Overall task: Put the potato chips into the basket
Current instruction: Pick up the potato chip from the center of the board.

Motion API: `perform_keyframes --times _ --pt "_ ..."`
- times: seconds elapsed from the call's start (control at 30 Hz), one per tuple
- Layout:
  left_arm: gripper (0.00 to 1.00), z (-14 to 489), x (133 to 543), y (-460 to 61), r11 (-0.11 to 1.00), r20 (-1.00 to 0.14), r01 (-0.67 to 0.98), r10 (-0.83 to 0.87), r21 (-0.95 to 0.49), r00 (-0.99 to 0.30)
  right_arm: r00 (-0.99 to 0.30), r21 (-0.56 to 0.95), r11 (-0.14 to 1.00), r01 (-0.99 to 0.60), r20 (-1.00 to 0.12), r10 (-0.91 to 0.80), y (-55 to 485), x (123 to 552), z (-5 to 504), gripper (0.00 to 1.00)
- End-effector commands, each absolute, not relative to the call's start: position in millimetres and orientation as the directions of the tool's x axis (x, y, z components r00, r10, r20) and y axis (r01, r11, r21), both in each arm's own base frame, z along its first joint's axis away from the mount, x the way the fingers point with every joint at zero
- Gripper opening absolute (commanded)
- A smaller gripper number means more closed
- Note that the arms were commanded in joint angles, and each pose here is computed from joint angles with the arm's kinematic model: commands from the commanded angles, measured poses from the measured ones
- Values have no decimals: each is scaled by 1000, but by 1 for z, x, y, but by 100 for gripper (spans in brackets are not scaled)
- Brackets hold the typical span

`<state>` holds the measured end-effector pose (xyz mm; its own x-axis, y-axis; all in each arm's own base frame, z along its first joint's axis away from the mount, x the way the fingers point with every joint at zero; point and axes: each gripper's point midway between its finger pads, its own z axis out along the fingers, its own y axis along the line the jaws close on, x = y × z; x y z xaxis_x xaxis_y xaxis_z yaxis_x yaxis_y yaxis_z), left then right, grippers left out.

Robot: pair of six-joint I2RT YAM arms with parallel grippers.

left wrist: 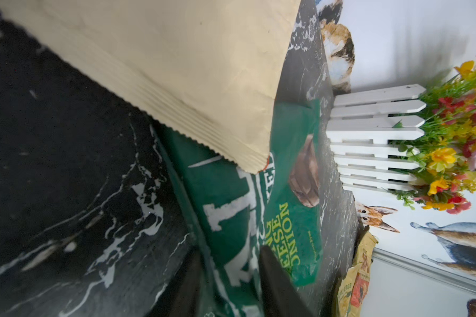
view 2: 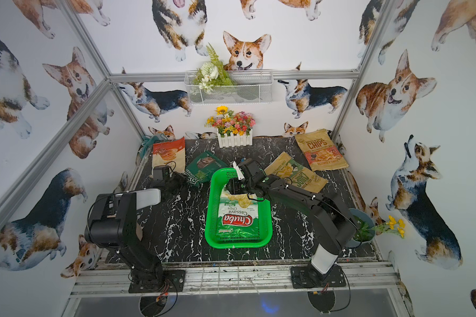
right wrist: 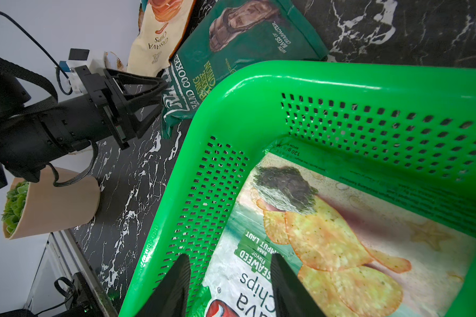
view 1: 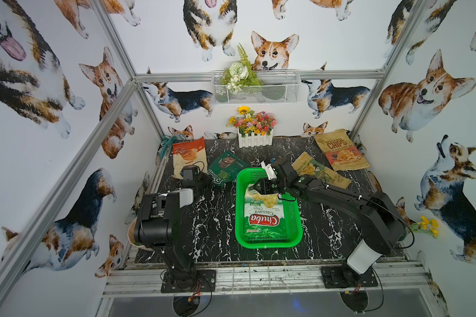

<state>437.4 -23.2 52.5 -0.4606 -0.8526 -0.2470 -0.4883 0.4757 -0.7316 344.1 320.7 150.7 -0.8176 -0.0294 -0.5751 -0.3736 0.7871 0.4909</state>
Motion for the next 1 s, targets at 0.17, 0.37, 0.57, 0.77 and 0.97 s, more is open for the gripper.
perform_keyframes --times 0.17,0.37,0.57,0.77,0.97 --pt "0 105 442 -30 477 -294 -362 -840 -801 -456 -802 504 783 -365 -598 11 316 344 162 51" --pt "0 228 449 -33 618 -513 -159 -749 -770 -419 -786 497 789 -362 -618 29 311 347 169 51" --pt "0 322 437 -43 803 -730 27 -527 -596 -436 -762 487 789 -374 -647 37 311 354 183 51" --pt "0 385 404 -106 849 -846 260 -330 -460 -420 -755 474 806 -353 -654 54 298 361 186 51" --pt "0 367 379 -170 544 -760 572 -212 -614 -614 -769 536 783 -315 -628 120 282 373 191 51"
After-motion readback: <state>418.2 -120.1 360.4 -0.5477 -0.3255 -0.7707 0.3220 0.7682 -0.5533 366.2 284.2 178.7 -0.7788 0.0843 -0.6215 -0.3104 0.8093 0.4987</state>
